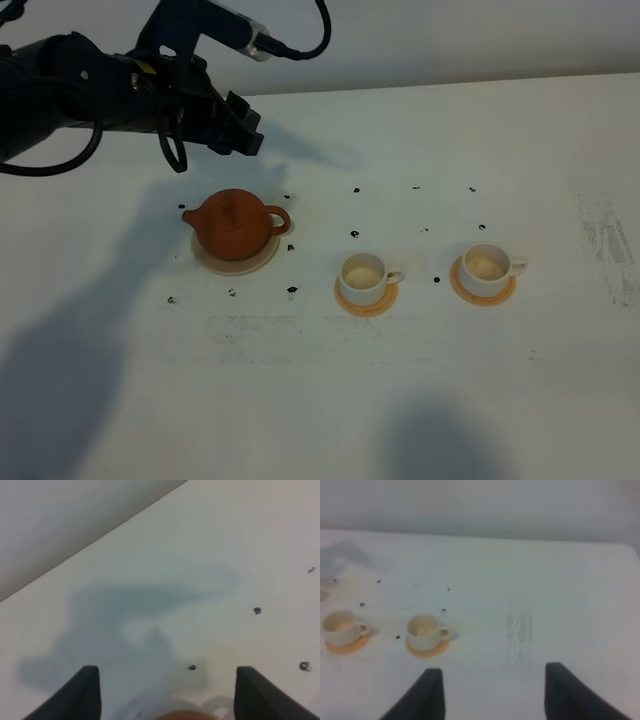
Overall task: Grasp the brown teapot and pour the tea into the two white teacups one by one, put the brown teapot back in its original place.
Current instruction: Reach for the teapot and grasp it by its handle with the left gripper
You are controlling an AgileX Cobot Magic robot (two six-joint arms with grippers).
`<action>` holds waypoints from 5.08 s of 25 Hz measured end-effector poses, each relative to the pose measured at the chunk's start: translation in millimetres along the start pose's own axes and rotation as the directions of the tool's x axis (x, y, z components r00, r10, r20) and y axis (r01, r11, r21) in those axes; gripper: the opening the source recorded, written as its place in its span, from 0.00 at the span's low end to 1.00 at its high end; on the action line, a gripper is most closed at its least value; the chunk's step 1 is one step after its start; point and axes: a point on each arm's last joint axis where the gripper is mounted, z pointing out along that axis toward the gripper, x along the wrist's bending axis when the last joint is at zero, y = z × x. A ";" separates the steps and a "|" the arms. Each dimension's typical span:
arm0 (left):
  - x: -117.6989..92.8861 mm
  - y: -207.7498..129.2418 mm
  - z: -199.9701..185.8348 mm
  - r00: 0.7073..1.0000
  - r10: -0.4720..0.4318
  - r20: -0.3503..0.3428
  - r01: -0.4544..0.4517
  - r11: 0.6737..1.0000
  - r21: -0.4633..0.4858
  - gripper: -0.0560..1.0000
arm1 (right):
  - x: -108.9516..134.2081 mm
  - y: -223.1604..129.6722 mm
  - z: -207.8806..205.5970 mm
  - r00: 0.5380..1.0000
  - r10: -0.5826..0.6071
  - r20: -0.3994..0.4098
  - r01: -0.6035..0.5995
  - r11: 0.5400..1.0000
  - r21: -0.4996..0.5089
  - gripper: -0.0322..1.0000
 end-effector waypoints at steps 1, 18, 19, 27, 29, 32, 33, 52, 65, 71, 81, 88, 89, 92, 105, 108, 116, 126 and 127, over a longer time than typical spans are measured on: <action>-1.0 -1.1 2.0 1.000 0.002 0.002 -0.002 1.000 0.004 0.59 | 0.0 -3.5 1.5 1.000 0.001 0.000 -0.001 1.000 0.011 0.47; -25.0 -12.5 26.4 0.997 0.051 0.055 -0.054 0.997 0.055 0.59 | 1.3 -28.6 26.0 1.000 0.015 -0.017 -0.013 0.991 0.131 0.45; -27.2 -13.8 29.1 0.997 0.055 0.058 -0.058 0.997 0.058 0.59 | 1.4 -28.6 26.0 1.000 0.016 -0.018 -0.013 0.991 0.131 0.45; -38.7 -17.1 38.8 0.995 0.074 0.071 -0.079 0.995 0.060 0.59 | 2.9 -28.4 25.9 0.999 0.027 -0.034 -0.023 0.991 0.129 0.44; -38.8 -16.5 38.9 0.995 0.076 0.068 -0.080 0.995 0.054 0.59 | 3.7 -28.2 25.9 0.999 0.033 -0.042 -0.028 0.991 0.129 0.44; -38.9 -16.0 38.9 0.995 0.078 0.065 -0.081 0.995 0.050 0.59 | 4.5 -28.2 25.9 0.998 0.041 -0.042 -0.035 0.991 0.128 0.44; -38.8 -16.0 39.0 0.995 0.078 0.064 -0.081 0.995 0.049 0.59 | 4.5 -28.2 25.9 0.998 0.042 -0.041 -0.036 0.991 0.128 0.44; -37.3 -13.9 39.4 0.996 0.079 0.045 -0.080 0.996 0.026 0.59 | 6.5 -27.5 27.0 0.994 0.095 0.055 -0.101 0.988 0.121 0.44; -38.4 -17.4 42.3 0.999 -0.002 0.052 -0.001 0.999 0.049 0.59 | 6.5 -27.5 27.0 0.994 0.095 0.055 -0.101 0.988 0.120 0.44; -38.9 -18.6 42.9 0.998 -0.029 0.056 0.026 0.998 0.059 0.59 | 6.5 -27.5 27.0 0.994 0.095 0.055 -0.101 0.988 0.120 0.44; -36.3 -25.8 72.6 0.996 -0.062 0.069 0.054 0.992 0.110 0.59 | 6.5 -27.5 27.0 0.994 0.095 0.055 -0.101 0.988 0.120 0.44; -47.7 -14.5 86.7 0.981 -0.161 0.111 0.143 0.978 0.153 0.59 | 6.5 -27.5 27.0 0.994 0.095 0.055 -0.101 0.988 0.120 0.44; -49.9 -14.9 86.8 0.977 -0.176 0.116 0.156 0.974 0.165 0.59 | 6.5 -27.5 27.0 0.994 0.095 0.055 -0.101 0.988 0.120 0.44; -55.0 -18.3 87.6 0.969 -0.212 0.123 0.183 0.960 0.212 0.59 | 6.5 -27.5 27.0 0.994 0.095 0.055 -0.101 0.988 0.120 0.44; -57.8 -34.1 97.8 0.971 -0.218 0.100 0.181 0.939 0.293 0.59 | 6.5 -27.5 27.0 0.994 0.095 0.055 -0.101 0.988 0.120 0.44; -59.1 -41.2 104.0 0.971 -0.219 0.100 0.179 0.933 0.313 0.59 | 6.5 -27.5 27.0 0.994 0.095 0.055 -0.101 0.988 0.120 0.44; -65.6 -39.6 105.1 0.972 -0.209 0.108 0.168 0.938 0.302 0.59 | 6.5 -27.5 27.0 0.994 0.095 0.055 -0.101 0.988 0.120 0.44; -78.0 -39.7 104.0 0.971 -0.198 0.136 0.145 0.934 0.326 0.59 | 6.5 -27.5 27.0 0.994 0.095 0.055 -0.101 0.988 0.120 0.44; -78.2 -40.2 103.8 0.970 -0.198 0.137 0.143 0.932 0.333 0.59 | 6.5 -27.5 27.0 0.994 0.095 0.055 -0.101 0.988 0.120 0.44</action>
